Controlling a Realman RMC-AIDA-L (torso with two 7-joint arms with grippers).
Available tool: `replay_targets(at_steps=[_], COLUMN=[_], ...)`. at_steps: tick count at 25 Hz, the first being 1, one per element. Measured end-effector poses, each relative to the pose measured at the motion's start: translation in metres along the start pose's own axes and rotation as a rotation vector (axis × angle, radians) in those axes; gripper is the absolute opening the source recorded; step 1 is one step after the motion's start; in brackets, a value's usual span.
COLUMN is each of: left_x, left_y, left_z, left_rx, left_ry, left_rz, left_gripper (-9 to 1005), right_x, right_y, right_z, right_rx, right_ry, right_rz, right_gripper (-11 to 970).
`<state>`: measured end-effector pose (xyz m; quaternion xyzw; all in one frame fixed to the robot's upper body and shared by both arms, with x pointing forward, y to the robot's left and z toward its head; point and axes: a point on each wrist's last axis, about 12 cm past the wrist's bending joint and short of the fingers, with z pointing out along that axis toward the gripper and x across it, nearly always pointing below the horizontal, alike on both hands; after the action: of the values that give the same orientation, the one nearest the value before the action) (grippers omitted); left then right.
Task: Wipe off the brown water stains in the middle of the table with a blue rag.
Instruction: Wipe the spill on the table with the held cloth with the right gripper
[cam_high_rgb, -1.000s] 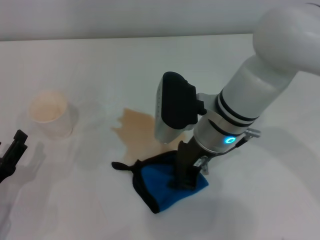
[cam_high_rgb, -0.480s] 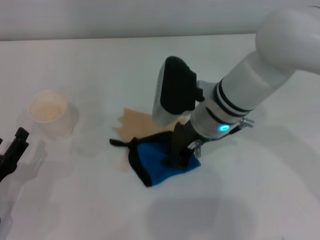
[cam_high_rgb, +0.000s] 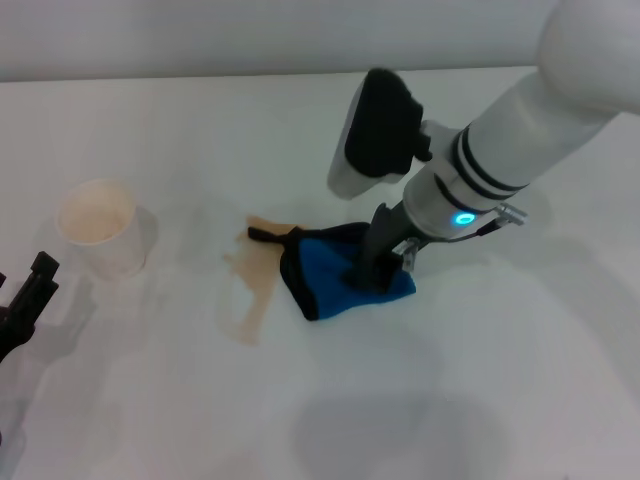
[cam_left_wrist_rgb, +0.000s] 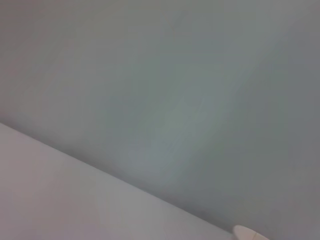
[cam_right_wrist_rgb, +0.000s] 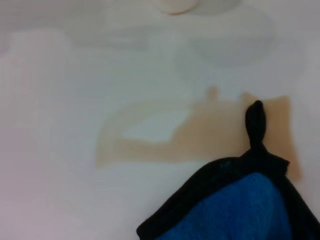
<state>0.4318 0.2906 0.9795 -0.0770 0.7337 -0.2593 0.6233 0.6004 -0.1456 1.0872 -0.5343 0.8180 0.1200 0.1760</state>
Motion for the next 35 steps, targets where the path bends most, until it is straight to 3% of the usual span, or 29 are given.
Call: replay_targets(at_steps=[5, 9, 26, 30, 35], left_x=[0.0, 0.0, 0.001, 0.001, 0.001], left_y=[0.0, 0.0, -0.001, -0.001, -0.001], left_z=[0.0, 0.0, 0.0, 0.0, 0.0], left_rx=[0.001, 0.002, 0.004, 0.006, 0.006], left_ry=[0.002, 0.003, 0.004, 0.004, 0.004], left_rz=[0.001, 0.001, 0.0, 0.0, 0.0], left_gripper=[891, 890, 890, 890, 890], right_x=[0.004, 0.0, -0.023, -0.026, -0.029], right_y=[-0.014, -0.011, 0.054, 0.065, 0.064], right_z=[-0.005, -0.003, 0.019, 0.025, 0.032], right_rx=[0.038, 0.028, -0.211, -0.206, -0.154], right_ry=[-0.04, -0.067, -0.068, -0.103, -0.149], right_rz=[0.074, 0.092, -0.033, -0.052, -0.045], right_gripper=[97, 97, 97, 97, 97])
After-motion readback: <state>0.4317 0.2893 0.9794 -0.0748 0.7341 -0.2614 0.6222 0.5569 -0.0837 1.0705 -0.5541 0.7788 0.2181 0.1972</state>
